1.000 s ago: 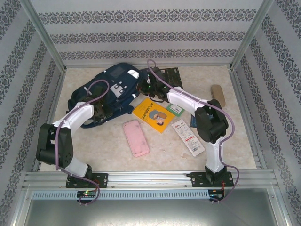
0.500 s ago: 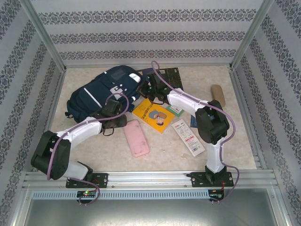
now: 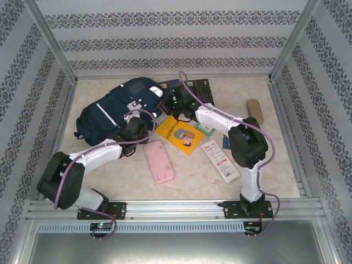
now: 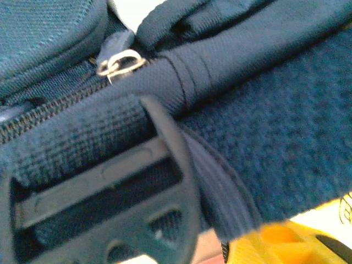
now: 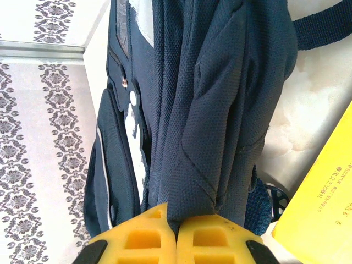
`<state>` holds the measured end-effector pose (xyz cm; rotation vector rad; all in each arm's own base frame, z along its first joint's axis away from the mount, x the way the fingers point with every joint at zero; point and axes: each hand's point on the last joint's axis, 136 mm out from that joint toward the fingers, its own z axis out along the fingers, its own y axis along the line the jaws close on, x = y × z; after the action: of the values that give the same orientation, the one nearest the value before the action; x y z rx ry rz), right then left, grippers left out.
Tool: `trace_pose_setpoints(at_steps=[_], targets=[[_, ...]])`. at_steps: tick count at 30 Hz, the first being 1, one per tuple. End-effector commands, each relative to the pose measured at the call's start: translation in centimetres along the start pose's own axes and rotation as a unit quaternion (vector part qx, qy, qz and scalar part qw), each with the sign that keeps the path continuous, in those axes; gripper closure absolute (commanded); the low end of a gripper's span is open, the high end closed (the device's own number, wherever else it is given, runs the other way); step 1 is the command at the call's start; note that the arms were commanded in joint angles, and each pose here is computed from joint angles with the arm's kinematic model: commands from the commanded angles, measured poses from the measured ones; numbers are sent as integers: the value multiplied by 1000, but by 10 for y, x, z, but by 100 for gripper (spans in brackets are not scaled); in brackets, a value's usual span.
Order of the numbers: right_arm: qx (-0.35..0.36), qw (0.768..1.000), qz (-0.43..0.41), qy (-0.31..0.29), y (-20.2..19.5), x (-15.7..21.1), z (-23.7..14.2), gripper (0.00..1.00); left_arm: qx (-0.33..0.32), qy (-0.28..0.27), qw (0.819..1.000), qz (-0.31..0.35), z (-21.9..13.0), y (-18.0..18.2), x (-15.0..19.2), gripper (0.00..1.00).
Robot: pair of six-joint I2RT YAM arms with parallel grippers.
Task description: Pack the student bag
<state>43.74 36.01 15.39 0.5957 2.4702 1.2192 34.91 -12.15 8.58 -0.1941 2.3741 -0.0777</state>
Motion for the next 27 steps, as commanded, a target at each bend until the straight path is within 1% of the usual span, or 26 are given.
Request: trace_pose_setpoints(at_steps=[1, 7, 10, 13, 16, 18, 20, 21, 22, 27], targets=[[-53, 998, -9, 33, 34, 15, -7, 100, -15, -48, 998, -24, 1, -6, -29, 51], [-53, 998, -10, 36, 35, 17, -8, 100, -58, -56, 996, -24, 4, 4, -37, 56], [-54, 998, -11, 35, 36, 17, -9, 100, -86, -64, 994, -25, 4, 13, -40, 63], [-55, 998, -12, 36, 36, 18, -9, 100, -102, -64, 993, -17, 6, 16, -42, 64], [-56, 998, -12, 39, 36, 19, -10, 100, -114, -67, 991, -13, 8, 21, -45, 67], [-57, 998, -13, 39, 37, 19, -11, 100, -119, -66, 991, -15, 10, 25, -45, 73], [-56, 998, -15, 38, 36, 19, -11, 100, -124, -67, 990, -19, 10, 30, -47, 93], [-54, 998, -15, 38, 34, 18, -11, 100, -127, -68, 989, -21, 8, 32, -48, 98], [-53, 998, -15, 35, 33, 17, -12, 100, -128, -69, 989, -22, 6, 33, -49, 100], [-39, 999, -13, 18, 18, 3, -18, 100, -123, -54, 990, -35, -9, 42, -47, 100]])
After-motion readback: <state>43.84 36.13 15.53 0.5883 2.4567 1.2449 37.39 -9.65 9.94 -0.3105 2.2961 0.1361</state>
